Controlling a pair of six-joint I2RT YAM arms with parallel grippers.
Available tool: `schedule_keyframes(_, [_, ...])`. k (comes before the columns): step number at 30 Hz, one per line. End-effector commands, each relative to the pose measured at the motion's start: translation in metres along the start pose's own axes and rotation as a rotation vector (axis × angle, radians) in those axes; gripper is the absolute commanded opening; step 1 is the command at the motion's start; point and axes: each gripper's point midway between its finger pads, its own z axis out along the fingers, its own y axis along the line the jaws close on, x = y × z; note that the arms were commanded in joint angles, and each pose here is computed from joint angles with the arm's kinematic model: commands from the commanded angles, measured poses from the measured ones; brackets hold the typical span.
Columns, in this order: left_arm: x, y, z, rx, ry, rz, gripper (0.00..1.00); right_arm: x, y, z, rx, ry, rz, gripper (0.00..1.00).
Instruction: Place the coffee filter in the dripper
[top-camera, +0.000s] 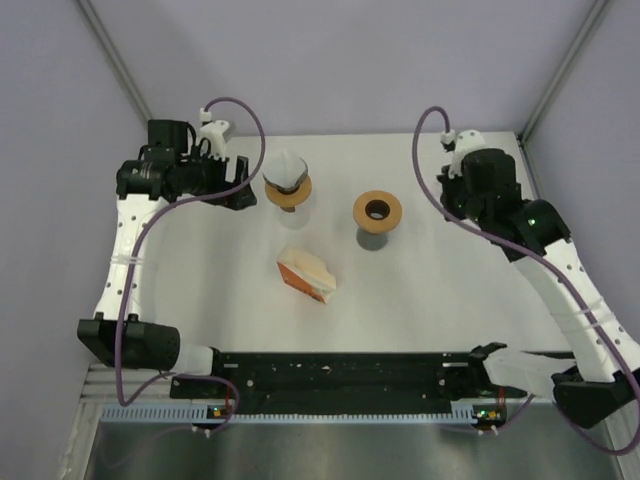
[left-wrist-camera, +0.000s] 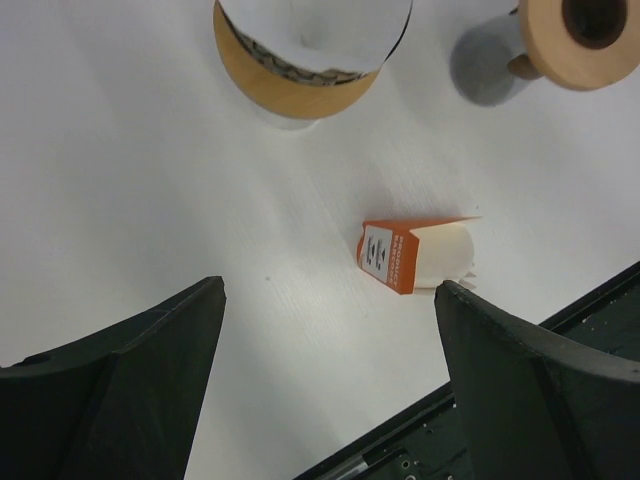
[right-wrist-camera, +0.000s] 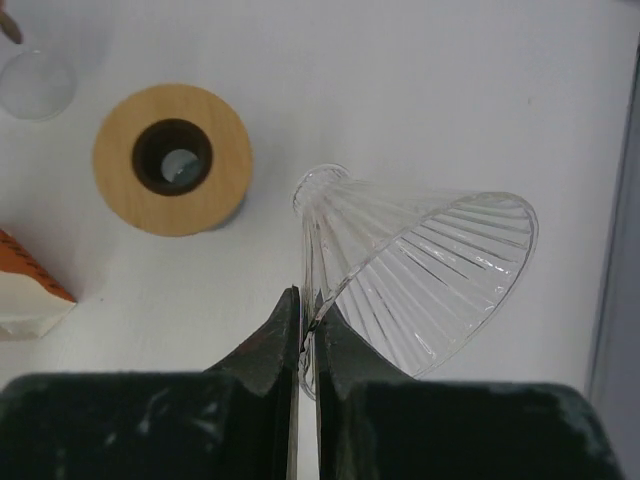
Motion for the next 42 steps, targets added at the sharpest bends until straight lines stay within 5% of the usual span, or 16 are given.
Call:
schedule_keyframes(1, [-0.047, -0.024, -0.034, 0.069, -0.148, 0.076, 0.91, -0.046, 0.032, -0.043, -0.055, -0.18, -0.483, 0.0])
schedule_keyframes(4, [-0.064, -0.04, -0.052, 0.116, -0.213, 0.103, 0.9, -0.041, 0.078, -0.055, -0.141, -0.242, -0.812, 0.0])
schedule_keyframes(10, [-0.085, -0.072, -0.075, 0.199, -0.29, 0.131, 0.89, -0.014, 0.138, -0.051, -0.035, -0.273, -1.499, 0.0])
schedule_keyframes(18, [-0.085, -0.136, -0.066, 0.251, -0.257, 0.304, 0.93, -0.017, 0.19, -0.049, 0.007, -0.334, -1.85, 0.0])
schedule_keyframes(31, [-0.067, -0.175, -0.014, 0.21, -0.148, 0.426, 0.85, -0.008, 0.222, -0.049, -0.011, -0.397, -1.957, 0.0])
schedule_keyframes(39, [-0.037, -0.182, 0.016, 0.208, -0.044, 0.47, 0.6, -0.011, 0.231, -0.052, -0.057, -0.44, -1.887, 0.0])
schedule_keyframes(42, [-0.034, -0.183, 0.022, 0.212, -0.026, 0.464, 0.39, -0.014, 0.237, -0.056, -0.087, -0.475, -1.85, 0.0])
